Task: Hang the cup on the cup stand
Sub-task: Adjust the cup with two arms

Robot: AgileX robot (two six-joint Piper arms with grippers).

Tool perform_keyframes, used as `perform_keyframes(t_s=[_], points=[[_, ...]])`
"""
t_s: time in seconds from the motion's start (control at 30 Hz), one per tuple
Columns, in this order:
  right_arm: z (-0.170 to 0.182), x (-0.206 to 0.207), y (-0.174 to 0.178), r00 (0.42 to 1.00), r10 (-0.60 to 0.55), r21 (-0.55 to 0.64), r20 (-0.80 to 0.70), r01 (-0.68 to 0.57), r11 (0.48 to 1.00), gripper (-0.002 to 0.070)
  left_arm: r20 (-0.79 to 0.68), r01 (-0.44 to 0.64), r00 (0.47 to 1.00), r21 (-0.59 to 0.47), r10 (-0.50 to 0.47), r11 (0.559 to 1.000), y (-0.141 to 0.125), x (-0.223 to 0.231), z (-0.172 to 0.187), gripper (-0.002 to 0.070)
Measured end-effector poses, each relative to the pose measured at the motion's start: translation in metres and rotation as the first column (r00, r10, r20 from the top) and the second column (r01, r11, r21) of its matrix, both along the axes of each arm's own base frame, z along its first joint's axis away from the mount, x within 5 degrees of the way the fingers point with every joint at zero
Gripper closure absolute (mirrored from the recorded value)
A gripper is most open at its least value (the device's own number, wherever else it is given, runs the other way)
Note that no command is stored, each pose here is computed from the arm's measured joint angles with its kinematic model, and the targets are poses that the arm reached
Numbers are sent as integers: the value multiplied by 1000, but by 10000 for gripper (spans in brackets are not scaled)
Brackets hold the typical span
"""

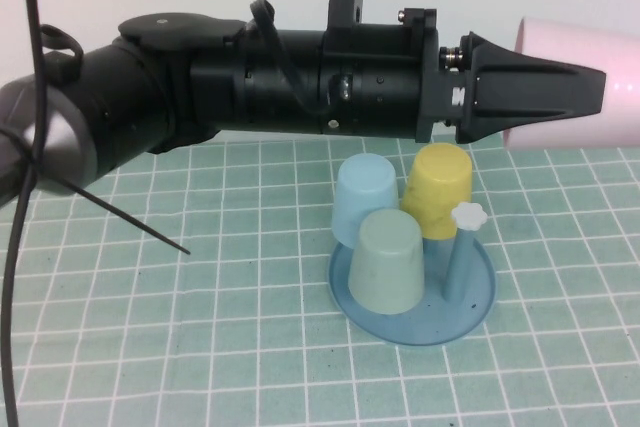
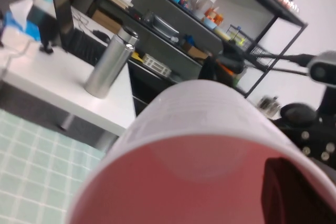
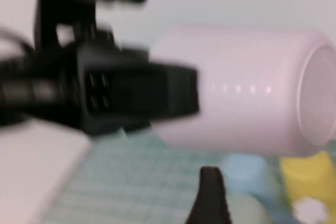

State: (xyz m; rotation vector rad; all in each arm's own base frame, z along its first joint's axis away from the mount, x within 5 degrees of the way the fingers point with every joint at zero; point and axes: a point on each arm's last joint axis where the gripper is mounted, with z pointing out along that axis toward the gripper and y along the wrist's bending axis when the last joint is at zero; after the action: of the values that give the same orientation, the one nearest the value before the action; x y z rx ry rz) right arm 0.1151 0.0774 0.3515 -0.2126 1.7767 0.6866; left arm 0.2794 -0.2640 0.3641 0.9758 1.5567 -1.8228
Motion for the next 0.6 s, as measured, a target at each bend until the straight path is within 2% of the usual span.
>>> perform_keyframes(t_s=[0.1,0.2,0.27,0.37,0.43,0.47,0.53,0.6], points=[[-6,3,2,1000,-15,223,9,13,975,152,47,-3,999,-9,3,1000,0,0,1,664],[-17,5,0,999,-43,444,-1,39,895,152,79,-5,997,-16,6,1000,0,0,1,664],[-23,7,-6,996,-87,609,-35,90,788,152,101,-6,995,-20,8,1000,0,0,1,664],[-33,10,-20,982,-138,819,-126,182,544,152,117,-7,993,-23,10,1000,0,0,1,664],[-43,10,-26,971,-117,894,-210,239,379,152,126,-8,992,-25,11,1000,0,0,1,664],[-47,10,-27,965,-92,913,-245,261,313,152,133,-15,991,-24,18,1000,0,0,1,664],[-52,10,-27,957,-42,930,-288,290,227,152,155,-40,987,-21,43,999,-1,2,0,664],[-55,11,-25,953,-7,934,-304,300,193,152,169,-61,984,-16,63,998,-4,2,-1,664]])
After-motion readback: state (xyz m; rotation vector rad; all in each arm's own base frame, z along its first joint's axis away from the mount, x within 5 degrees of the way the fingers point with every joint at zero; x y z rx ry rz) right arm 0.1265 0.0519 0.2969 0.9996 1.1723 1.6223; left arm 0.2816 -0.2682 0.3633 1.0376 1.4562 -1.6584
